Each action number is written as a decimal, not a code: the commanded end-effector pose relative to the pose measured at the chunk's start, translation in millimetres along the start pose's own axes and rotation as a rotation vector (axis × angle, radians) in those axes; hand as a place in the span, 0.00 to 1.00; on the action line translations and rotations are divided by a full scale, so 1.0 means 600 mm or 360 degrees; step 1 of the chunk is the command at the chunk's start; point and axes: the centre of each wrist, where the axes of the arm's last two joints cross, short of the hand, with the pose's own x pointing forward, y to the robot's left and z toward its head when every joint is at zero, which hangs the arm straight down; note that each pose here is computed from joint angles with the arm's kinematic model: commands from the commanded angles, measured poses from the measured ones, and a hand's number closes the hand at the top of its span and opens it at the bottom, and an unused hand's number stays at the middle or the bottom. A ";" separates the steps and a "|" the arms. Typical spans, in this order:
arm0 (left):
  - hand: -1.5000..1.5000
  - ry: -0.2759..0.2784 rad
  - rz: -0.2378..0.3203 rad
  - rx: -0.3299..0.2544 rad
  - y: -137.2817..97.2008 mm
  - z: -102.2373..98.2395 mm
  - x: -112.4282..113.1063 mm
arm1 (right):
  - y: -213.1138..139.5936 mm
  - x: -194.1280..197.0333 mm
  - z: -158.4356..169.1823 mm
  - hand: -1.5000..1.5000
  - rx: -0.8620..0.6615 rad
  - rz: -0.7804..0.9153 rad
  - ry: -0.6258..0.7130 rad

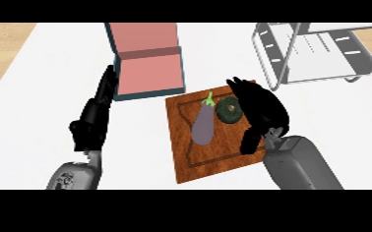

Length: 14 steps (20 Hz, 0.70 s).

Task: Pick the squash from the cutting board and place it in the tiered basket

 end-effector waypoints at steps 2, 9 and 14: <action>0.50 0.0001 0.0018 0.0001 -0.009 -0.009 0.022 | 0.001 -0.021 -0.024 0.00 0.0009 0.0010 0.0027; 0.50 -0.0003 0.0013 -0.0008 0.004 -0.014 0.009 | 0.007 0.000 -0.029 0.00 0.0006 -0.0036 -0.0018; 0.50 0.0022 0.0032 -0.0007 0.014 -0.011 -0.035 | 0.021 -0.017 -0.025 0.00 0.0026 -0.0084 0.0009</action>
